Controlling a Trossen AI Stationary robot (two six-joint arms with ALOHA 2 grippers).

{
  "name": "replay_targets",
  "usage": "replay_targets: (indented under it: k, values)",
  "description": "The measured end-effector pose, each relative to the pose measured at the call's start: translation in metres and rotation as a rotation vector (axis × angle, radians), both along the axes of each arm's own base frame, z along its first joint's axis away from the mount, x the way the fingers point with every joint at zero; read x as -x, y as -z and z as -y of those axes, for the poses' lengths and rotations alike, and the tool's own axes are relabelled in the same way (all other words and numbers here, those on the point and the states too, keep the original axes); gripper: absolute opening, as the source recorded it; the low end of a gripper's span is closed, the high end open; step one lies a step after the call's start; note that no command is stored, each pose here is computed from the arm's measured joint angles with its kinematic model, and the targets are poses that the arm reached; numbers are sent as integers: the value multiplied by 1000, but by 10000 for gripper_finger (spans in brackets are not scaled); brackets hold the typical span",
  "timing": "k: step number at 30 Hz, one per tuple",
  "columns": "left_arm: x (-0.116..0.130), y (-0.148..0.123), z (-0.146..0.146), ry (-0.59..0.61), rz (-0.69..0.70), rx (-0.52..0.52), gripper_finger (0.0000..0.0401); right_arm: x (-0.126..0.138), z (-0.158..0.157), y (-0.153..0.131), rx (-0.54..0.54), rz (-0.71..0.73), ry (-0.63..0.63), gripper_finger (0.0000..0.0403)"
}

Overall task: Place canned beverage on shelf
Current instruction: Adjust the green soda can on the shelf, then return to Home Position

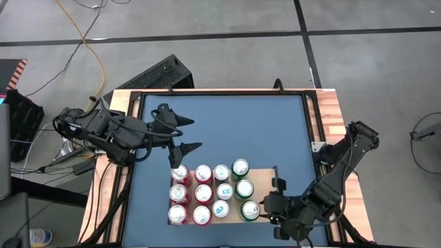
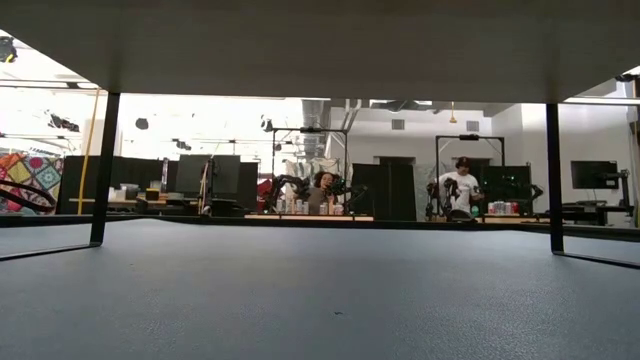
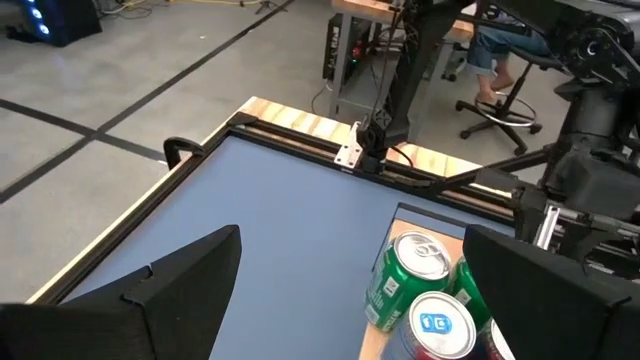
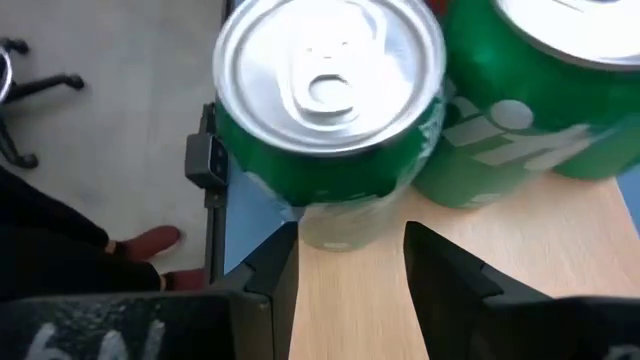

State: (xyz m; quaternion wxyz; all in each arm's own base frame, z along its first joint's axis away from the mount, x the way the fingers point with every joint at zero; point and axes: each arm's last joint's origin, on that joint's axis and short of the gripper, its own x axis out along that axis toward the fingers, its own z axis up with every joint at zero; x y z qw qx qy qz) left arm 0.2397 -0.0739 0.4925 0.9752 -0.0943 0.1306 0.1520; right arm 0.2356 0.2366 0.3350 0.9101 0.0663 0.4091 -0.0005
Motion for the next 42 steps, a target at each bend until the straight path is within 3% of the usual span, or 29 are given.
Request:
replay_targets:
  k: [8, 32, 38, 42]
  values:
    - [0, 0, 0, -15, 5, 12, 368, -6, 5, 0, 70, 10, -52, 165]
    - [0, 0, -1, -7, -8, -25, 368, -16, 12, -5, 61, 58, -47, 166]
    - [2, -10, 5, 47, 93, 38, 368, -1, 24, -44, -81, 132, 9, 166]
    - [12, -25, 6, 162, 171, -27, 368, 15, 43, -83, 25, 227, -131, 166]
